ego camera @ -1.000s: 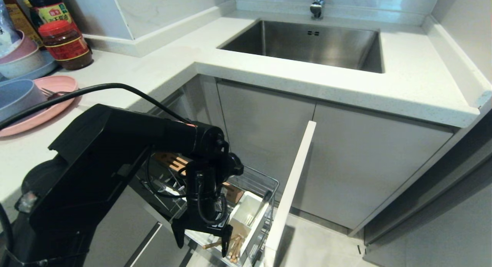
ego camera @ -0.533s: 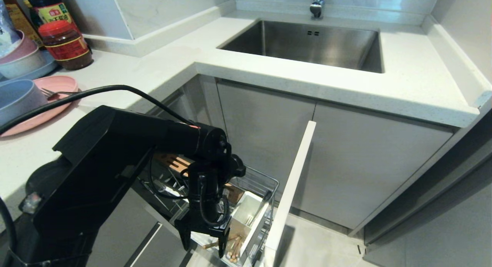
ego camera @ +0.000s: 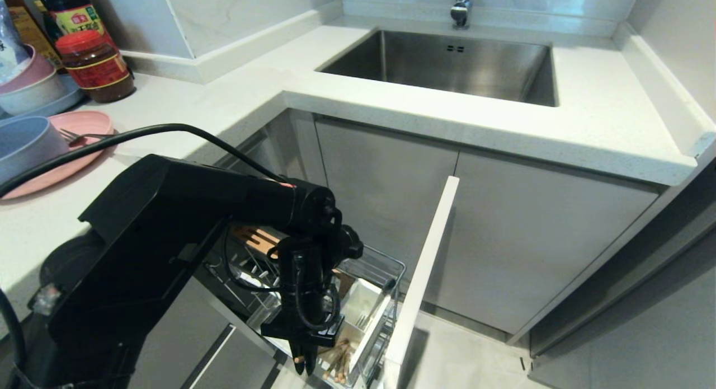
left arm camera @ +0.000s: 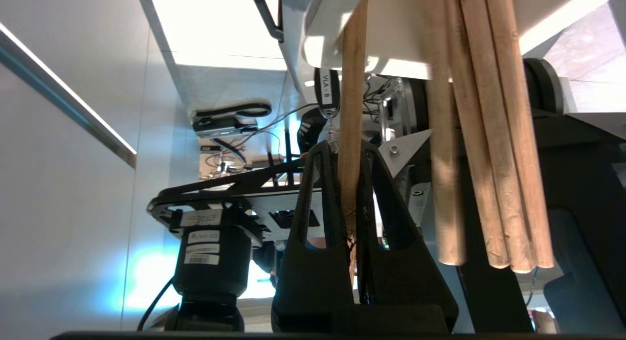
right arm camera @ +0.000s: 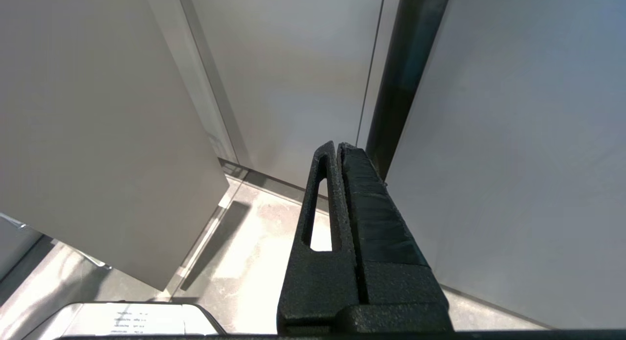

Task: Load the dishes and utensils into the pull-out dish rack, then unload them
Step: Take the chopsticks out of the cupboard

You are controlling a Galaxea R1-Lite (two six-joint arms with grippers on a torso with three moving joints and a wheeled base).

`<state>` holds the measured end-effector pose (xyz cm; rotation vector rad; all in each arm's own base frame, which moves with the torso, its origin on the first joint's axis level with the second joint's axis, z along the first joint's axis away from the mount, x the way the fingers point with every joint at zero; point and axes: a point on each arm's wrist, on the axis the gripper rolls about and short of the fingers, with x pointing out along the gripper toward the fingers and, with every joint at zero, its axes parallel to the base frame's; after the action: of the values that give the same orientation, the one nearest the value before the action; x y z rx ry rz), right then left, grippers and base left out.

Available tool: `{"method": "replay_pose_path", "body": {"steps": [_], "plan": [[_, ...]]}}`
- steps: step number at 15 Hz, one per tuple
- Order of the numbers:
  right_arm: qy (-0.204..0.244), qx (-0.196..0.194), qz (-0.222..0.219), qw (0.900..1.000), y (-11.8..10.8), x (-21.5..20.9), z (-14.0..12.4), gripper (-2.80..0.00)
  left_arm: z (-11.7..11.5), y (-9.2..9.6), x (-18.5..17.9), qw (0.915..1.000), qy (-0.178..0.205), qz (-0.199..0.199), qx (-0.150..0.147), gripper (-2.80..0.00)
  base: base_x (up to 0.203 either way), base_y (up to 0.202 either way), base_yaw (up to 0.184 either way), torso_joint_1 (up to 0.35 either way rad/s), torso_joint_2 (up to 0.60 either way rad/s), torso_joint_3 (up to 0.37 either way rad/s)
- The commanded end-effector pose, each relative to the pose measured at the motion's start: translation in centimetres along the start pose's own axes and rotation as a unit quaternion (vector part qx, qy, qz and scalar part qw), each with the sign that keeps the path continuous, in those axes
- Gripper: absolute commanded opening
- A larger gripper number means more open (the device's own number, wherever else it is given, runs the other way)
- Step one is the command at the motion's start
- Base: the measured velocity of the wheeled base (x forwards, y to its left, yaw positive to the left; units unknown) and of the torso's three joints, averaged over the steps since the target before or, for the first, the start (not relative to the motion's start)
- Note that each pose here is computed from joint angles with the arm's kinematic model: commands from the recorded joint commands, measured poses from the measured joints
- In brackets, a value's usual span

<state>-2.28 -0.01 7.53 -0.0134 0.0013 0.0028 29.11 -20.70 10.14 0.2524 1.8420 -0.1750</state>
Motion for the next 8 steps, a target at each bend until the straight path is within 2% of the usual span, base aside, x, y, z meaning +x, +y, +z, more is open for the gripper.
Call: {"method": "replay_pose_path", "body": {"steps": [1, 5, 8], "plan": [[0.000, 0.000, 0.000, 1.000, 0.0, 0.0, 0.0, -2.80, -0.1, 0.0, 0.0, 1.0000, 0.003, 0.002, -0.002, -2.80, 0.000, 0.000, 0.000, 0.000, 0.00, 0.000], [0.000, 0.000, 0.000, 1.000, 0.0, 0.0, 0.0, -2.80, -0.7, 0.1, -0.8, 1.0000, -0.007, -0.002, -0.001, -2.80, 0.000, 0.000, 0.000, 0.000, 0.00, 0.000], [0.000, 0.000, 0.000, 1.000, 0.0, 0.0, 0.0, -2.80, -3.4, 0.5, -4.0, 0.9989, -0.042, -0.021, 0.005, -2.80, 0.000, 0.000, 0.000, 0.000, 0.00, 0.000]]}}
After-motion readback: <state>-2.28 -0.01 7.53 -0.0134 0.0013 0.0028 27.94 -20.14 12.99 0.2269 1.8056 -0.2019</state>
